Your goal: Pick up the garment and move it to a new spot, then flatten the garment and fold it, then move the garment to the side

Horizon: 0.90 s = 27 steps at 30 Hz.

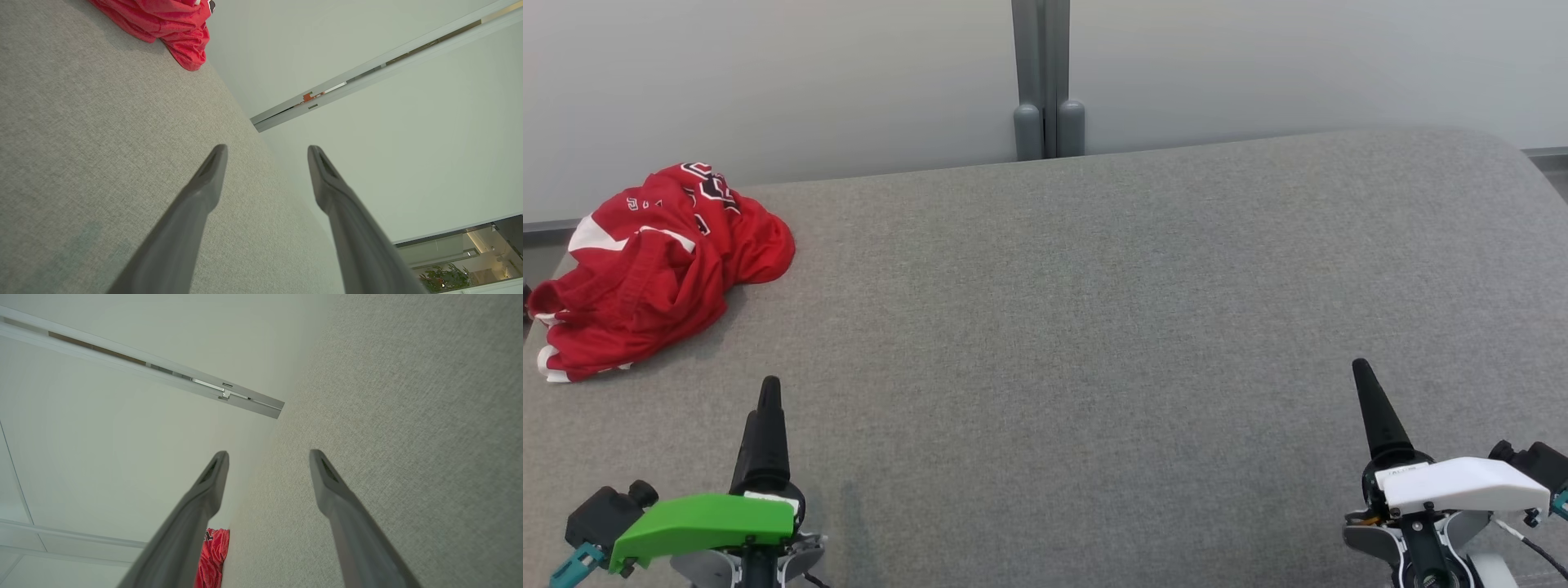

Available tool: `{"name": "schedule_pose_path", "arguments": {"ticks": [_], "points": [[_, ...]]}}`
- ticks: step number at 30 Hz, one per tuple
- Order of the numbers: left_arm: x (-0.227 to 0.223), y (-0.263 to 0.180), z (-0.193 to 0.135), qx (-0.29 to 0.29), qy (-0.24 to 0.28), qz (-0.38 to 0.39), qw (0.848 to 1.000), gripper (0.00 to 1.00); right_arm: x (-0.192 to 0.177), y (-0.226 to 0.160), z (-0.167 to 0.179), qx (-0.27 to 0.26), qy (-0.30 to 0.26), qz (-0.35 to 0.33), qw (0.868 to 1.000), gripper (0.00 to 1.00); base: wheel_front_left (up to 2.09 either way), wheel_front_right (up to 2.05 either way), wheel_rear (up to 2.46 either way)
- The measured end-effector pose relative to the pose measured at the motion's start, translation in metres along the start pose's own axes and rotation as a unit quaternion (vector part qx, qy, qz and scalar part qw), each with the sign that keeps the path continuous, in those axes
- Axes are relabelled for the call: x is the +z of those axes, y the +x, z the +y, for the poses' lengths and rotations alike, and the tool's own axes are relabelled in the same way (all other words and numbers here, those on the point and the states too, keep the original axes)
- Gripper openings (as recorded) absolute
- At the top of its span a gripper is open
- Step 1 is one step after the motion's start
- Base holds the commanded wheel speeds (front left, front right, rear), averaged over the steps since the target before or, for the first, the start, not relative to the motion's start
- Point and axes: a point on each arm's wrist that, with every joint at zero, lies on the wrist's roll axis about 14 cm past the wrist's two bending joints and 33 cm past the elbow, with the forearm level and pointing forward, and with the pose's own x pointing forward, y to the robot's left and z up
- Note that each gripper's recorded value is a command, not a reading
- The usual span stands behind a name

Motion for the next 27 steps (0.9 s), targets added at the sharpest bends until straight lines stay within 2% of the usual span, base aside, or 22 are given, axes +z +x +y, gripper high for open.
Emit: {"name": "schedule_pose_path", "arguments": {"ticks": [12,20,27], "points": [[-0.008,-0.004,-0.001,-0.001,0.13,0.002,0.991,1.0,-0.01,-0.002,0.012,0.025,-0.121,0.009,0.992,1.0,0.0,0.0,0.0],[-0.013,-0.007,-0.002,-0.006,0.192,0.002,0.981,1.0,-0.015,-0.004,0.015,0.036,-0.194,0.013,0.98,1.0,0.0,0.0,0.0],[-0.013,-0.01,0.0,-0.006,0.241,-0.002,0.971,1.0,-0.017,-0.005,0.018,0.044,-0.235,0.012,0.971,1.0,0.0,0.0,0.0]]}}
